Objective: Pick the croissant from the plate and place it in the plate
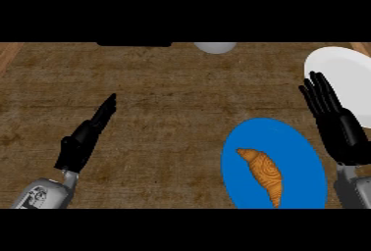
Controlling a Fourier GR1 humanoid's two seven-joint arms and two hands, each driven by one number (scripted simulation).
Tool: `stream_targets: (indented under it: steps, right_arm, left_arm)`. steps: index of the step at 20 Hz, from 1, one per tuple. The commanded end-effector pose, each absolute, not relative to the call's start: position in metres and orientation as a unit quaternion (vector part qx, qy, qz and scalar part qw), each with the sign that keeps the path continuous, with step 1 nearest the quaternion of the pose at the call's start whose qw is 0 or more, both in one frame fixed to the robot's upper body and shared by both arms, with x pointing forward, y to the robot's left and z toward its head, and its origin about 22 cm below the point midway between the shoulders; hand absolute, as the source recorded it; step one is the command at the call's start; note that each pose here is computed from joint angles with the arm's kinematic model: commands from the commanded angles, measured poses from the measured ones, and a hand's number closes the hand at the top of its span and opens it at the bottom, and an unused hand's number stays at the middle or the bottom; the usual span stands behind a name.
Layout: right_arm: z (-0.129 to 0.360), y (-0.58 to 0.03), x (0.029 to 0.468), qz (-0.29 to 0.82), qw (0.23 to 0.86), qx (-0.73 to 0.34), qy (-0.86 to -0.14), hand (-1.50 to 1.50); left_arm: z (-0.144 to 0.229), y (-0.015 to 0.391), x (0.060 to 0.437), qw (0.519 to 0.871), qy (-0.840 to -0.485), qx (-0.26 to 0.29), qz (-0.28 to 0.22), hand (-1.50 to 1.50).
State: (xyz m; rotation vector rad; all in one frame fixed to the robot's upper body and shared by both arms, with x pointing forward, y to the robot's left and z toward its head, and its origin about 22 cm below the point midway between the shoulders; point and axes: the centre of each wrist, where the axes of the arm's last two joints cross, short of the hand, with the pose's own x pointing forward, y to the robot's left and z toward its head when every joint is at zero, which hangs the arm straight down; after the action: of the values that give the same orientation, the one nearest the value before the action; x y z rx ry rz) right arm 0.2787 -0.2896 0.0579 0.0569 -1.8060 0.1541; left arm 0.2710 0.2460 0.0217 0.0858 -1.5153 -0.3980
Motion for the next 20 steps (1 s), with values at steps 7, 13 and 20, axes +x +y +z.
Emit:
stream_targets:
  steps: [7, 13, 20]
  right_arm:
    - [0.172, -0.252, 0.291, 0.475, 0.445, 0.015, -0.759, 1.50]
    - [0.078, -0.264, 0.267, 0.461, 0.449, 0.058, -0.763, 1.50]
    - [0.053, -0.305, 0.276, 0.485, 0.454, 0.250, -0.705, -1.50]
  left_arm:
    - [-0.009, 0.263, 0.258, 0.779, -0.614, 0.083, -0.093, 0.00]
    - [-0.013, 0.247, 0.251, 0.785, -0.610, 0.106, -0.022, 0.00]
    - [-0.024, 0.248, 0.244, 0.797, -0.595, 0.105, -0.019, 0.00]
